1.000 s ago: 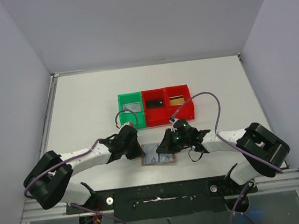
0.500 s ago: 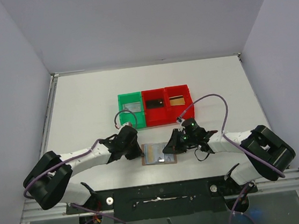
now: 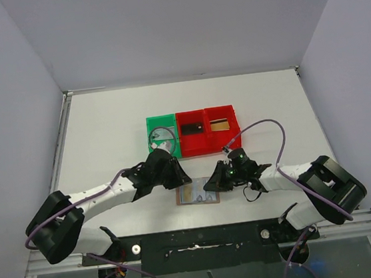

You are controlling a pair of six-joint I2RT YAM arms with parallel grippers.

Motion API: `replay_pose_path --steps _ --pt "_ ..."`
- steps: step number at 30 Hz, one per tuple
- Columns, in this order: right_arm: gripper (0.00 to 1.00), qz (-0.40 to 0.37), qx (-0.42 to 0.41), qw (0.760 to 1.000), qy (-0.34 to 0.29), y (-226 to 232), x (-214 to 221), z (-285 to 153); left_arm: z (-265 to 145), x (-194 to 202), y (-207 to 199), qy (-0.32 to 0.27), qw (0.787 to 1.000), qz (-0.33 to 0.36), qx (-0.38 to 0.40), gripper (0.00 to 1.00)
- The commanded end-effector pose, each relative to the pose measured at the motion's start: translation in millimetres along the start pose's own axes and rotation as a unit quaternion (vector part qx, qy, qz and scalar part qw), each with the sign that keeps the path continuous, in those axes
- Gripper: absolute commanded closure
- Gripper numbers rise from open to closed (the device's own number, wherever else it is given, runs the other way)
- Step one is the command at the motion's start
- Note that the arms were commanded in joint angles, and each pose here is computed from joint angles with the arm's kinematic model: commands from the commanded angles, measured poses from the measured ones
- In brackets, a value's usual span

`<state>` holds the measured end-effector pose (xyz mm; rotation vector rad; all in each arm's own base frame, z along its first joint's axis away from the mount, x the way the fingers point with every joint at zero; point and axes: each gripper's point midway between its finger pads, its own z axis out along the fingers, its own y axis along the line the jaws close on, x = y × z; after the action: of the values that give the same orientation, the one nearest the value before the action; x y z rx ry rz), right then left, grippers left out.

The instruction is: Take the credit cards out of the card holder

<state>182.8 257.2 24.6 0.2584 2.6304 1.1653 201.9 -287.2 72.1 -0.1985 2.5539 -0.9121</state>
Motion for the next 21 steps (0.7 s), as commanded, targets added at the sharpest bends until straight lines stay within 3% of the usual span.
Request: replay_pose_path --steps 1,9,17,21 --pt "0.98 0.011 -0.017 0.999 -0.033 6 -13 -1 8 3 -35 0.029 0.997 0.026 0.063 0.86" --pt "0.92 0.031 -0.039 0.998 -0.048 6 -17 -4 19 17 -4 0.057 0.998 0.026 -0.001 0.96" --pt "0.73 0.037 -0.045 0.997 -0.05 6 -16 -4 25 28 26 0.071 0.996 0.026 -0.056 0.98" --pt "0.69 0.039 -0.053 0.997 -0.044 6 -14 0 25 32 34 0.073 0.994 0.025 -0.073 1.0"
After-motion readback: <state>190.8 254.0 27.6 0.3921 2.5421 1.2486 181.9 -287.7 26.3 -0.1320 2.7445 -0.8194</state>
